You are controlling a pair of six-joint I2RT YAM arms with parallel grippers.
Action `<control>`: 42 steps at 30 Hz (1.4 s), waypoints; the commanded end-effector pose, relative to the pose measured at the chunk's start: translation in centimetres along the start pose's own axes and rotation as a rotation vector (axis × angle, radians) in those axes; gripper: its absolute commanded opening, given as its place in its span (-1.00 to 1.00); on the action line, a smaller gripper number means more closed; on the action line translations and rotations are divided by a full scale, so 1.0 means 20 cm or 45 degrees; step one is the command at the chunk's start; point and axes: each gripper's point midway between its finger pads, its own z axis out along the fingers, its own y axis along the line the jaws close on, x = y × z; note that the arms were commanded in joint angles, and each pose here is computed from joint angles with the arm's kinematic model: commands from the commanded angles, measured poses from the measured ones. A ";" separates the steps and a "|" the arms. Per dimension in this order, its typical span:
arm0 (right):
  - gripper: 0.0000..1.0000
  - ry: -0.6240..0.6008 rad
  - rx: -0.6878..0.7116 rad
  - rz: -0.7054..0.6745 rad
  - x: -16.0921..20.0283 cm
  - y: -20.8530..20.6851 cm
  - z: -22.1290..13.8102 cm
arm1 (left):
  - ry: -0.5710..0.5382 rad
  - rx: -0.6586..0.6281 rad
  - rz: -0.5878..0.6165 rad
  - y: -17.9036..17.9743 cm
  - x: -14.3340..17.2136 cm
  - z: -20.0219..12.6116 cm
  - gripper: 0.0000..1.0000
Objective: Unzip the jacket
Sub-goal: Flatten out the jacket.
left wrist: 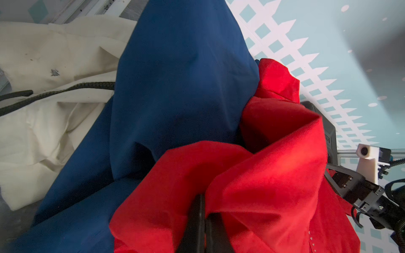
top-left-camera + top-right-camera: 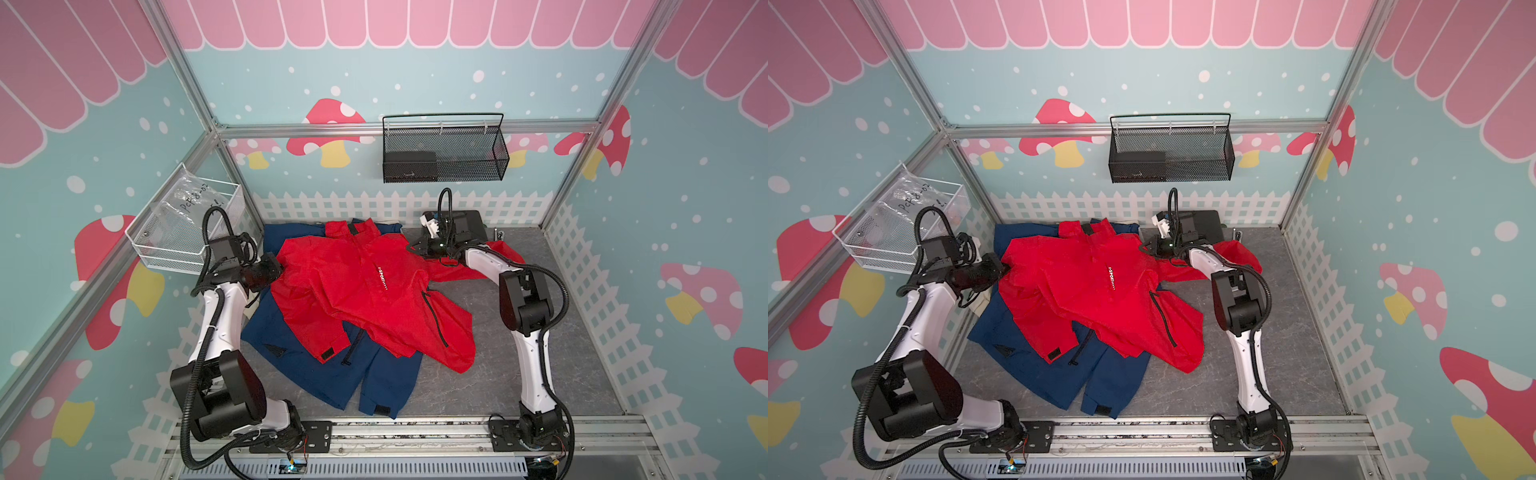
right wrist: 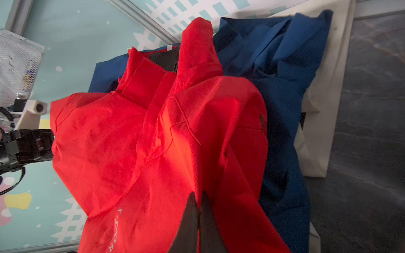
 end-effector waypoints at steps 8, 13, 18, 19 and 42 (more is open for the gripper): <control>-0.16 0.057 0.032 0.056 0.03 -0.07 0.14 | -0.035 0.015 -0.009 0.02 -0.04 -0.01 -1.00; -1.00 -0.047 0.095 -0.118 -0.11 0.03 0.05 | -0.043 0.013 0.001 0.02 -0.05 -0.01 -1.00; -1.00 -0.252 0.211 -0.471 -0.39 0.33 -0.21 | -0.186 0.130 0.119 -0.20 -0.16 -0.14 -1.00; -1.00 -0.292 0.237 -0.538 -0.43 0.39 -0.27 | -0.225 0.157 0.163 -0.29 -0.19 -0.20 -1.00; -1.00 -1.599 0.595 -1.582 -0.47 2.01 -2.01 | -1.286 1.119 0.383 -1.42 -0.56 -1.92 -1.00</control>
